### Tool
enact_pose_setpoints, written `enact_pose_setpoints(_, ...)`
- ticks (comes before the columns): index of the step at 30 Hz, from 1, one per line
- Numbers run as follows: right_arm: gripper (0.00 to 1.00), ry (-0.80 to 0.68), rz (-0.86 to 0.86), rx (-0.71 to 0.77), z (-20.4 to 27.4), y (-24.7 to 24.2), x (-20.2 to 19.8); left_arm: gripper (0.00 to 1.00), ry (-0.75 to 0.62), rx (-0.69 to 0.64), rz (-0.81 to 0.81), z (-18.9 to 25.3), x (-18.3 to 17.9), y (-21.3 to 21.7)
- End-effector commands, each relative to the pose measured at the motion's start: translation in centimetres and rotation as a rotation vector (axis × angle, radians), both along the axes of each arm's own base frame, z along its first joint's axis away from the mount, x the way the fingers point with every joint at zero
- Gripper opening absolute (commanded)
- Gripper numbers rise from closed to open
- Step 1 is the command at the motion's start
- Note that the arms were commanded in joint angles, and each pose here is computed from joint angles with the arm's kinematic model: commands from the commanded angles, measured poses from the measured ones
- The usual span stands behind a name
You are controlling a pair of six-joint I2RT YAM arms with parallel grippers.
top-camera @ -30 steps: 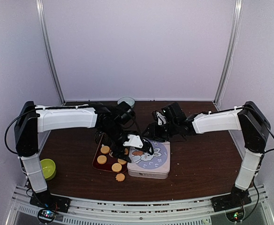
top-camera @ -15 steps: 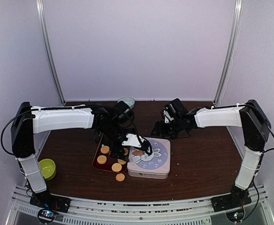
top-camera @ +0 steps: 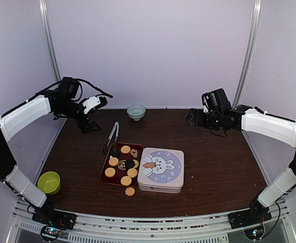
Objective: Pack the cookies
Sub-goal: Reset both arms
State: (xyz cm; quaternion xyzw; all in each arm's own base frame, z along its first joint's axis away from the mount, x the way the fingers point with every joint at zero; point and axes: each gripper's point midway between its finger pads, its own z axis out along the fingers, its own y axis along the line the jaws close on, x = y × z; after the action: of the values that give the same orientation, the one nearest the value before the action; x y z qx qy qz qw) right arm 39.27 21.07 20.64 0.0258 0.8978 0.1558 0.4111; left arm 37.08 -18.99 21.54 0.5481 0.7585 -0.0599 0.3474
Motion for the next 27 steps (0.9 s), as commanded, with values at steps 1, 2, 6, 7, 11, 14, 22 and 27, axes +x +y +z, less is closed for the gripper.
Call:
enact_pose_setpoints(1, 1.0, -0.139, -0.221, -0.153, 1.6, -7.7, -0.4, 0.98, 0.018, -0.115, 0.206, -0.8, 0.8, 5.0)
enact_pose_setpoints(2, 1.0, -0.206, -0.295, -0.197, 2.2, -9.6, -0.7, 0.98, 0.016, -0.143, 0.266, -1.1, 1.2, 6.3)
enact_pose_setpoints(6, 1.0, -0.421, -0.476, -0.308, 3.2, -14.8, -2.5, 0.98, -0.053, -0.246, 0.467, -1.8, 2.9, 11.1)
enact_pose_setpoints(7, 1.0, -0.446, -0.523, -0.353, 3.0, -16.1, -3.0, 0.98, -0.085, -0.281, 0.524, -1.6, 3.6, 12.5)
enact_pose_setpoints(11, 1.0, -0.446, -0.644, -0.463, 1.7, -19.6, -4.5, 0.98, -0.181, -0.382, 0.759, -2.2, 5.3, 17.9)
enact_pose_setpoints(14, 1.0, -0.442, -0.725, -0.508, 1.0, -21.9, -5.6, 0.98, -0.234, -0.439, 0.87, -3.2, 6.1, 20.8)
enact_pose_setpoints(22, 1.0, -0.553, -0.767, -0.454, 0.1, -24.7, -7.2, 0.98, -0.427, -0.553, 0.848, -5.1, 4.5, 20.9)
enact_pose_setpoints(27, 1.0, -0.575, -0.741, -0.43, -2.0, -25.5, -7.1, 0.98, -0.507, -0.581, 0.809, -4.6, 3.2, 20.6)
